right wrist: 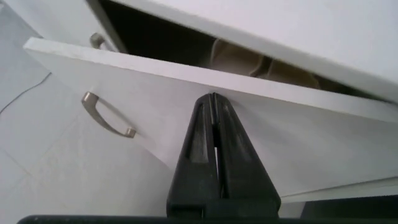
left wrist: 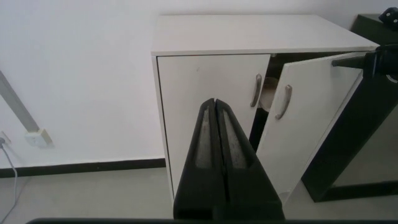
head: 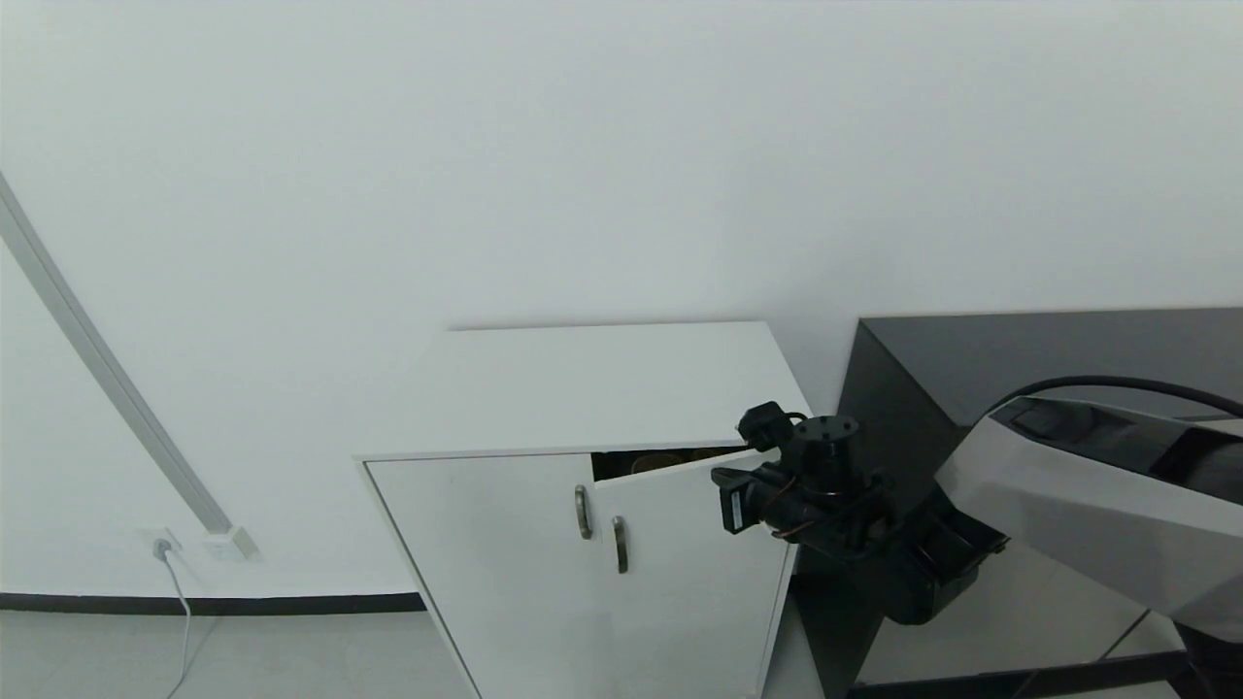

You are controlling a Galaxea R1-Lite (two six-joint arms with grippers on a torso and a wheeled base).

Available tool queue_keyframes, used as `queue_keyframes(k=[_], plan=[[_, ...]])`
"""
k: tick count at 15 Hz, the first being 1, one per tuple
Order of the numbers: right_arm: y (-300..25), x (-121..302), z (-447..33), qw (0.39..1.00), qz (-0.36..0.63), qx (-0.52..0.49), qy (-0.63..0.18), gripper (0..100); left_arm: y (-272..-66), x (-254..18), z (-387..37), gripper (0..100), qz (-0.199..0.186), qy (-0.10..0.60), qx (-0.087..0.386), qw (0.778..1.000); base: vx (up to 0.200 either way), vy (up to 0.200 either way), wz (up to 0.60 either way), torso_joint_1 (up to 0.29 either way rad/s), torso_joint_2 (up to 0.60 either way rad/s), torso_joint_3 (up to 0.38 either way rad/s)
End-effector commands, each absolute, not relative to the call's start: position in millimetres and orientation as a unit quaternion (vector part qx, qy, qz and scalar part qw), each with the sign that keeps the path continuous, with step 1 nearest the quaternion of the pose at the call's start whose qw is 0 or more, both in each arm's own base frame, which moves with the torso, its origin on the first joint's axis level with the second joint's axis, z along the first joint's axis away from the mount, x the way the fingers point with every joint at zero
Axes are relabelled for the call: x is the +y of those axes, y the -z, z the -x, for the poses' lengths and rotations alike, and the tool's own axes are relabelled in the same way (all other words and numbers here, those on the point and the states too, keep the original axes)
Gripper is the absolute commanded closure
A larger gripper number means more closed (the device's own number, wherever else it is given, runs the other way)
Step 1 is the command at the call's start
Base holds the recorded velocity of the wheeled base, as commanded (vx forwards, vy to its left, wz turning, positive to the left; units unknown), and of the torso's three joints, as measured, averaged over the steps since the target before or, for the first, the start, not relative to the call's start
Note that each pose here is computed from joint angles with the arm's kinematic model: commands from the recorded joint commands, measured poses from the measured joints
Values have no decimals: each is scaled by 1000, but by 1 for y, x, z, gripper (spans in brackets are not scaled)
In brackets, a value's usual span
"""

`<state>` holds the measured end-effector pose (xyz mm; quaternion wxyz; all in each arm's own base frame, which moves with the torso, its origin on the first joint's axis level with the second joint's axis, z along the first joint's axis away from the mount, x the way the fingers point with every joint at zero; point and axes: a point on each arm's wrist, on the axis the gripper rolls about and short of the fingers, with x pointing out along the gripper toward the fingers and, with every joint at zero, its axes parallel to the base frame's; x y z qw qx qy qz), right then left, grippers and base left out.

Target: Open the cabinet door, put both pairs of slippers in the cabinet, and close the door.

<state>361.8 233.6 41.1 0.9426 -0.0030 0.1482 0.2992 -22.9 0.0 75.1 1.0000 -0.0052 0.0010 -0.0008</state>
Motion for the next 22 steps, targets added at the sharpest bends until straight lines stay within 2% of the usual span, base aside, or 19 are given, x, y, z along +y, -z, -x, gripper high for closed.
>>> queue_keyframes(k=[1,22], plan=[[-36,236,-370,943,3,150,-297,100,-75,0,23,100,5,1,2,1000,0,0,0,0,0,0],[-39,233,-386,948,0,141,-286,100,-75,0,23,100,5,1,2,1000,0,0,0,0,0,0]])
